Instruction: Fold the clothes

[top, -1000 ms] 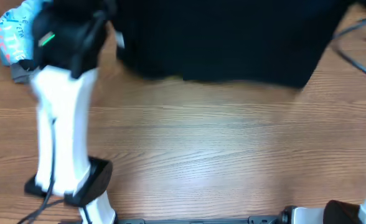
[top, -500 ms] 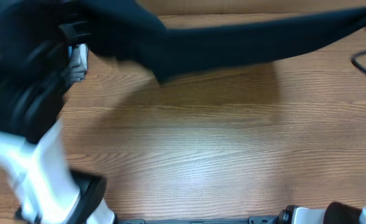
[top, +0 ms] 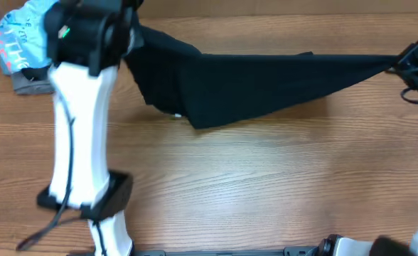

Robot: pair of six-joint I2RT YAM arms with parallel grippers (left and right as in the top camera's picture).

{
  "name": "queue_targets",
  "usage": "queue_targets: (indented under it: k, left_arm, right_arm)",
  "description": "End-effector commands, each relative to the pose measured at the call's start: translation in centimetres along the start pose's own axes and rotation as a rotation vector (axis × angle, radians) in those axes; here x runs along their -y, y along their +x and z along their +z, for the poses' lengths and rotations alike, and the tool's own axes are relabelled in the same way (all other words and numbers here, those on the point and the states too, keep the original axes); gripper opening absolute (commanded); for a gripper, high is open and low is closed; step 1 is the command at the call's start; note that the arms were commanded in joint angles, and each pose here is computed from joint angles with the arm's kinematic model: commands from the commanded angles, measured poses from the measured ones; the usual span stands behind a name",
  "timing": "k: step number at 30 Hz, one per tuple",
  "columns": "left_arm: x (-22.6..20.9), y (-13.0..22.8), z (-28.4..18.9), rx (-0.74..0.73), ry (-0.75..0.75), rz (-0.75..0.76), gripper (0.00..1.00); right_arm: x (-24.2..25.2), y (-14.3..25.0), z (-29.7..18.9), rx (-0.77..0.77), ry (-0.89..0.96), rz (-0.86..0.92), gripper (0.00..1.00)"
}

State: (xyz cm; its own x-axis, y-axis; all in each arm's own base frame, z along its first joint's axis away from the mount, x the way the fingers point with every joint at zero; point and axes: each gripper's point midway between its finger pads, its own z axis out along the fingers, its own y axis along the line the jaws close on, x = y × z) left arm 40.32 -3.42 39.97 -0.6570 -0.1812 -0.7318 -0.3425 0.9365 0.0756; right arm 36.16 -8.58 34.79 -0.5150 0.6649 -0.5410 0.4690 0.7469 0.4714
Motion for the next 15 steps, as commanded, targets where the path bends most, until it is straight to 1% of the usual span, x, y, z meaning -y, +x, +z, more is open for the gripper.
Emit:
queue_targets:
  k: [1,5,8,11,13,15]
  left_arm:
    - [-2.6,-1.3,-10.5,0.209,0.125,-0.081,0.04]
    - [-1.7,-0.2,-15.6,0.276,0.266,-0.053,0.04]
    - [-1.4,0.1,-17.2,0.303,0.301,-0.037,0.04]
    - [-0.6,0.2,-16.1,0.276,0.288,-0.033,0.04]
    - [0.6,0.3,-14.2,0.231,0.272,-0.017,0.04]
    - [2.1,0.5,-10.9,0.162,0.239,0.000,0.04]
  right_arm:
    - [-1.9,-0.2,-7.7,0.171,-0.081,-0.044,0.04]
    - [-2.3,1.0,-11.6,0.228,-0.111,-0.060,0.04]
    - [-2.4,1.4,-12.5,0.244,-0.120,-0.063,0.04]
    - [-2.6,1.2,-11.7,0.223,-0.130,-0.062,0.04]
    - [-3.0,1.0,-10.3,0.188,-0.145,-0.059,0.04]
    - [-3.3,0.1,-7.8,0.146,-0.157,-0.052,0.04]
